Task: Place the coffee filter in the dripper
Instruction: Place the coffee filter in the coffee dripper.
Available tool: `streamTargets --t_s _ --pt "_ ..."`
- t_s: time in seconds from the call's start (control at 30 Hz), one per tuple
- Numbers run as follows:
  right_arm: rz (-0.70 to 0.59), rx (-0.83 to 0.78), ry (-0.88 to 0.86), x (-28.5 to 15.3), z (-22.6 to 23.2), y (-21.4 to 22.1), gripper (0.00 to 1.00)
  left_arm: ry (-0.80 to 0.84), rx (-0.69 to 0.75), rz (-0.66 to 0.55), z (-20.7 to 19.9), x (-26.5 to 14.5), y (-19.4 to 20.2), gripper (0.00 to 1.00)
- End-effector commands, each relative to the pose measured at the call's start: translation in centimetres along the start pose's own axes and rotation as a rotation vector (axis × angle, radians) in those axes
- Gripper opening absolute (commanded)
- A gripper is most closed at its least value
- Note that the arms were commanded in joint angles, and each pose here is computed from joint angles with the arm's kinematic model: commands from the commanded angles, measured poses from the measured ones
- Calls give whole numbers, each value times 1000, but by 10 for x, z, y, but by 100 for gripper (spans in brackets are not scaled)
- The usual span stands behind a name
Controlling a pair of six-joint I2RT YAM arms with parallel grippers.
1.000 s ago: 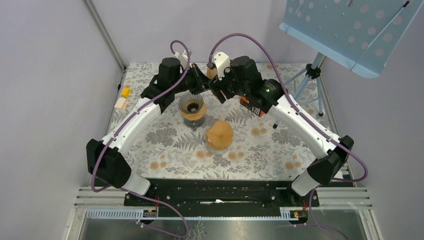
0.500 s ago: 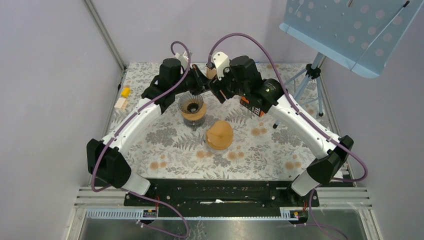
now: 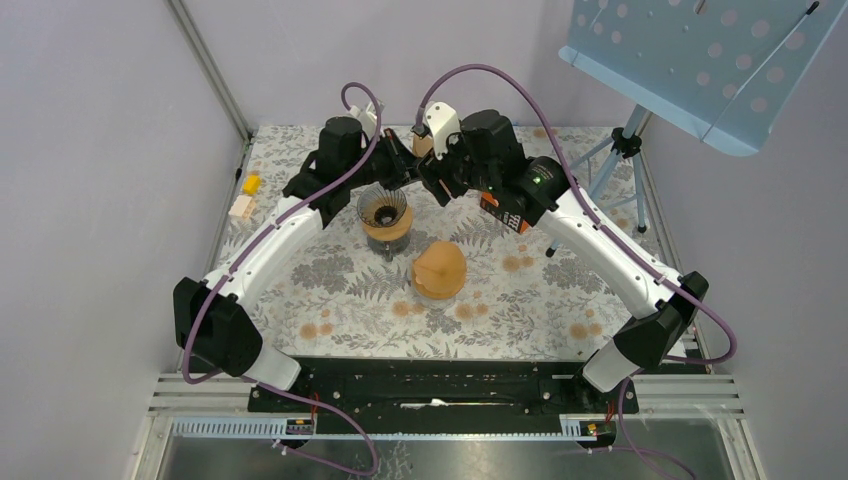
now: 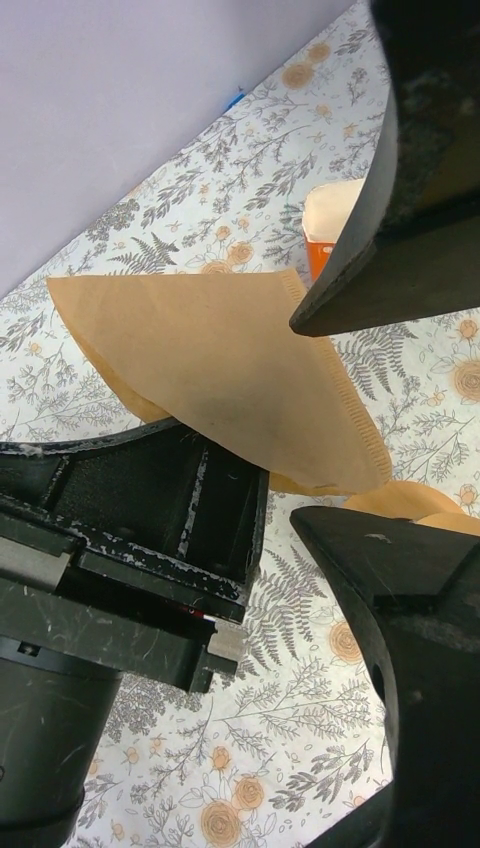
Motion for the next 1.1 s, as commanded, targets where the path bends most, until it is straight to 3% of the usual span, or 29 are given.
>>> streamTargets --t_s 0.0,0.63,1.07 --pt "-46 -4 38 -8 -5 -16 69 58 32 -38 -14 -6 -4 0" --pt "-51 -7 -51 -10 8 -13 67 55 34 -50 -13 -3 -6 0" --pt "4 -30 23 -1 0 0 64 66 20 -47 -15 -4 -5 0"
Point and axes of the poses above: each gripper's point midway between its finger pads, its own x axis out along the fingers, its own z axis along the line the jaws close on, y = z × x, the point moved 5 cm from there along -x, back along the fingers, and after that the axes turned 5 degrees about -x, right-handed, at the moved point
